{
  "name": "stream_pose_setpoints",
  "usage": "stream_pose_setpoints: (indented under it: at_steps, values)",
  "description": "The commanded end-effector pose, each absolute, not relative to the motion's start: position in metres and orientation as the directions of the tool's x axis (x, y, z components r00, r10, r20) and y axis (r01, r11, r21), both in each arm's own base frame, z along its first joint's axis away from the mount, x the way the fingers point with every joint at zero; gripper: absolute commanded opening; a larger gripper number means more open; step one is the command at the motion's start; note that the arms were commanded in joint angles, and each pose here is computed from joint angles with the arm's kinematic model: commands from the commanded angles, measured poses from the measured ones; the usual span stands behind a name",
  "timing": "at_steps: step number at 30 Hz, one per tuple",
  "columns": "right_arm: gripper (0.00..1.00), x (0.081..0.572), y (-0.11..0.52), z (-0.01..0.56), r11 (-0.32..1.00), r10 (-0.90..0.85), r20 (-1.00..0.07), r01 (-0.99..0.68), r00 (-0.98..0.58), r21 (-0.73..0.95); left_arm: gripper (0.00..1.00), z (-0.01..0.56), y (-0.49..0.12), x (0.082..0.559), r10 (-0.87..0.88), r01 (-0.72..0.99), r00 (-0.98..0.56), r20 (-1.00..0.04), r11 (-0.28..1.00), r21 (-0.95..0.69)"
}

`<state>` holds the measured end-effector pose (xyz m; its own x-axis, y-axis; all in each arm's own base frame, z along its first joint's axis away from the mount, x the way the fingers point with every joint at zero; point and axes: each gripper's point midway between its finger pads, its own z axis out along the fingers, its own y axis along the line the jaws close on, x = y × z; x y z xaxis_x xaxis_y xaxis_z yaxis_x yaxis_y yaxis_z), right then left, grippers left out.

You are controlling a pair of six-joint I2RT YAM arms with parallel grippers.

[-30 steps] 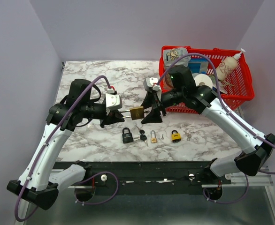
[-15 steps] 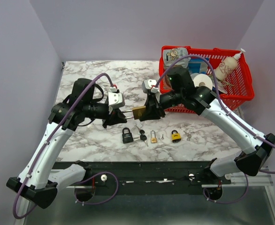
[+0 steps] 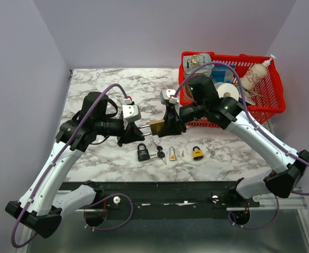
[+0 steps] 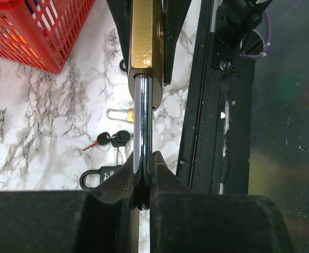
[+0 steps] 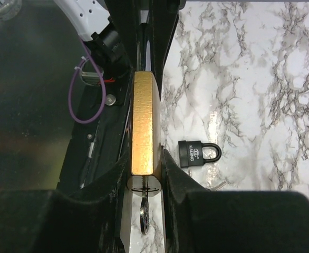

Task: Lock with the key
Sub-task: Lock the lock.

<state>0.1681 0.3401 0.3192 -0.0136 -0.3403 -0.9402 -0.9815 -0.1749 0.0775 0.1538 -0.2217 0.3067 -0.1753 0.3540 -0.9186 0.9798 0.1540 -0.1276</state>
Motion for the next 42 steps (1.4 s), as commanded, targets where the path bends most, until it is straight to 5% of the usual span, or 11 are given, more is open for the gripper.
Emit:
stream_pose_setpoints:
  at_steps: [1,24,26,28,33,42]
  values:
    - [0.01,0.131,0.366,0.347,-0.326,-0.225,-0.974,-0.943,0.014,0.062,0.0,0.339,-0.254,0.16,0.219,0.998,-0.024,-0.976,0.067,-0.009]
    - [0.01,0.086,0.385,0.316,-0.415,-0.317,-0.945,-0.884,-0.083,0.216,0.0,0.337,-0.288,0.142,0.192,1.0,-0.001,-0.981,-0.03,-0.007]
    - [0.2,0.084,0.377,0.313,-0.41,-0.333,-0.941,-0.89,-0.058,0.2,0.0,0.328,-0.281,0.141,0.227,1.0,0.025,-0.974,-0.021,0.021]
    - [0.54,0.083,0.369,0.311,-0.419,-0.331,-0.944,-0.895,-0.005,0.152,0.0,0.326,-0.274,0.138,0.233,0.999,0.046,-0.971,-0.018,0.044]
    - [0.65,0.089,0.354,0.3,-0.36,-0.383,-0.923,-0.926,0.032,0.117,0.0,0.305,-0.259,0.128,0.31,0.992,0.12,-0.943,-0.076,0.101]
    - [0.63,0.103,0.348,0.291,-0.309,-0.447,-0.894,-0.941,0.016,0.138,0.0,0.3,-0.255,0.125,0.339,0.989,0.138,-0.931,-0.098,0.111]
